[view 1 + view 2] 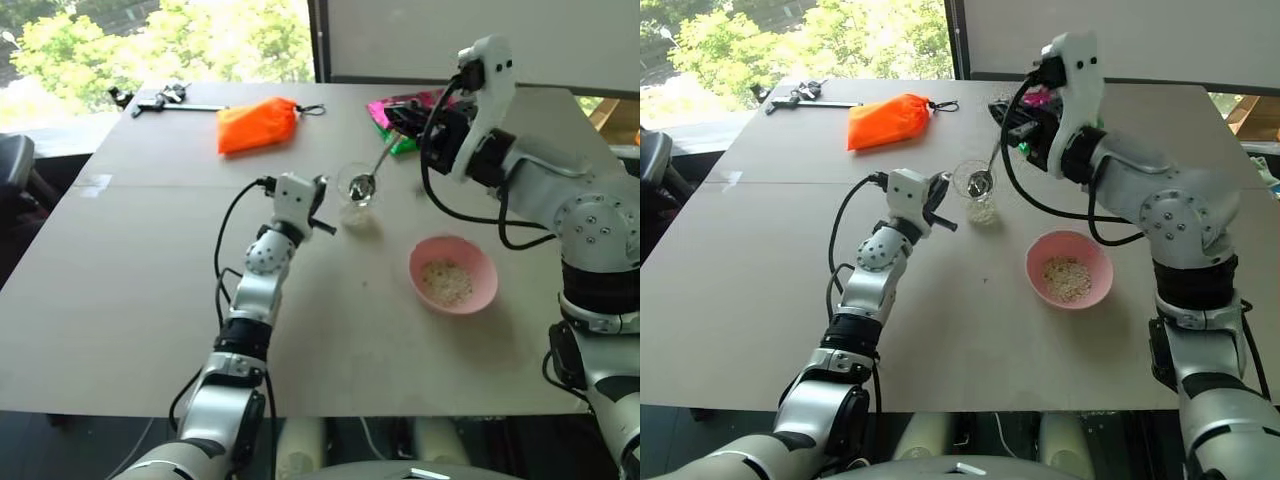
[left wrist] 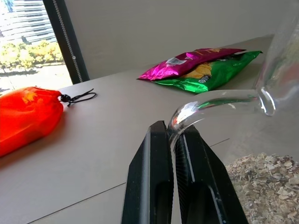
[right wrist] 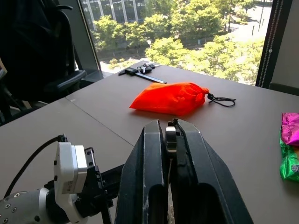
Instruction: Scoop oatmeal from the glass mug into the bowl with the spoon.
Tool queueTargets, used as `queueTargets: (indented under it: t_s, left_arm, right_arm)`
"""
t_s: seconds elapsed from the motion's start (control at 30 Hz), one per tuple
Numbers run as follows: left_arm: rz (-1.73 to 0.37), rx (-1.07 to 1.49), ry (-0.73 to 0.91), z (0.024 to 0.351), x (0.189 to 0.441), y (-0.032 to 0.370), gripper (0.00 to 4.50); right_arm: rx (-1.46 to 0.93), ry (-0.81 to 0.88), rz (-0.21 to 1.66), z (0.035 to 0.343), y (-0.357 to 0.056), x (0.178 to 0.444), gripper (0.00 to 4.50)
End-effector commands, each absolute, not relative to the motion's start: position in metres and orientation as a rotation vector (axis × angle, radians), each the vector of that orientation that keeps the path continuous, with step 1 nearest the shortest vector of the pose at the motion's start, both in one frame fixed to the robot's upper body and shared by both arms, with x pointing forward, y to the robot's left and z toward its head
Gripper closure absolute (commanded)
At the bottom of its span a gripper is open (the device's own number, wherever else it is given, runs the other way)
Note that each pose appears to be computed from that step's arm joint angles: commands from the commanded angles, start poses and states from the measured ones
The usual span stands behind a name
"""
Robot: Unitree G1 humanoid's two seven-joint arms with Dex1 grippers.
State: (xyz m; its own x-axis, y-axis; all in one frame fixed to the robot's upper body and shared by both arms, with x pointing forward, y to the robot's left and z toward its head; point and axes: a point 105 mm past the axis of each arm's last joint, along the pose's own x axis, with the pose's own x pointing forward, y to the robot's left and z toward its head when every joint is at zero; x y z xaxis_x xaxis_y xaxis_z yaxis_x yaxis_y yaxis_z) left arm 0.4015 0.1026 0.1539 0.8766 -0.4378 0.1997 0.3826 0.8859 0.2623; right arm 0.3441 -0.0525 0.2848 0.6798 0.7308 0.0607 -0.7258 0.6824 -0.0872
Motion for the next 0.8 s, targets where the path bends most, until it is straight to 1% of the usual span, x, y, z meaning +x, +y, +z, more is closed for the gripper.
queueTargets:
  t_s: [0.03, 0.23, 0.37, 0.4, 0.43, 0.53, 0.67, 0.8]
  left_arm:
    - [-0.522, 0.225, -0.268, 0.164, 0.397, 0.088, 4.47]
    - [-0.594, 0.232, -0.245, 0.172, 0.393, 0.084, 4.47]
    - [-0.596, 0.234, -0.246, 0.174, 0.393, 0.086, 4.47]
    - [-0.596, 0.232, -0.251, 0.175, 0.393, 0.086, 4.47]
    - [-0.595, 0.231, -0.251, 0.175, 0.393, 0.086, 4.47]
    - [-0.595, 0.231, -0.244, 0.171, 0.393, 0.088, 4.47]
    - [-0.605, 0.241, -0.222, 0.161, 0.392, 0.087, 4.47]
    - [-0.608, 0.246, -0.212, 0.156, 0.393, 0.087, 4.47]
  right_arm:
    - [-0.192, -0.14, 0.809, 0.28, -0.05, 0.35, 4.5]
    - [-0.387, -0.168, 0.835, 0.26, -0.04, 0.359, 4.5]
    - [-0.384, -0.127, 0.87, 0.243, -0.035, 0.359, 4.5]
    - [-0.36, -0.106, 0.884, 0.238, -0.034, 0.358, 4.5]
    - [-0.279, -0.077, 0.884, 0.236, -0.033, 0.357, 4.5]
    - [-0.131, -0.026, 0.854, 0.235, -0.036, 0.359, 4.5]
    - [0.038, 0.016, 0.79, 0.248, -0.046, 0.364, 4.5]
    - [0.08, 0.002, 0.751, 0.261, -0.055, 0.367, 4.5]
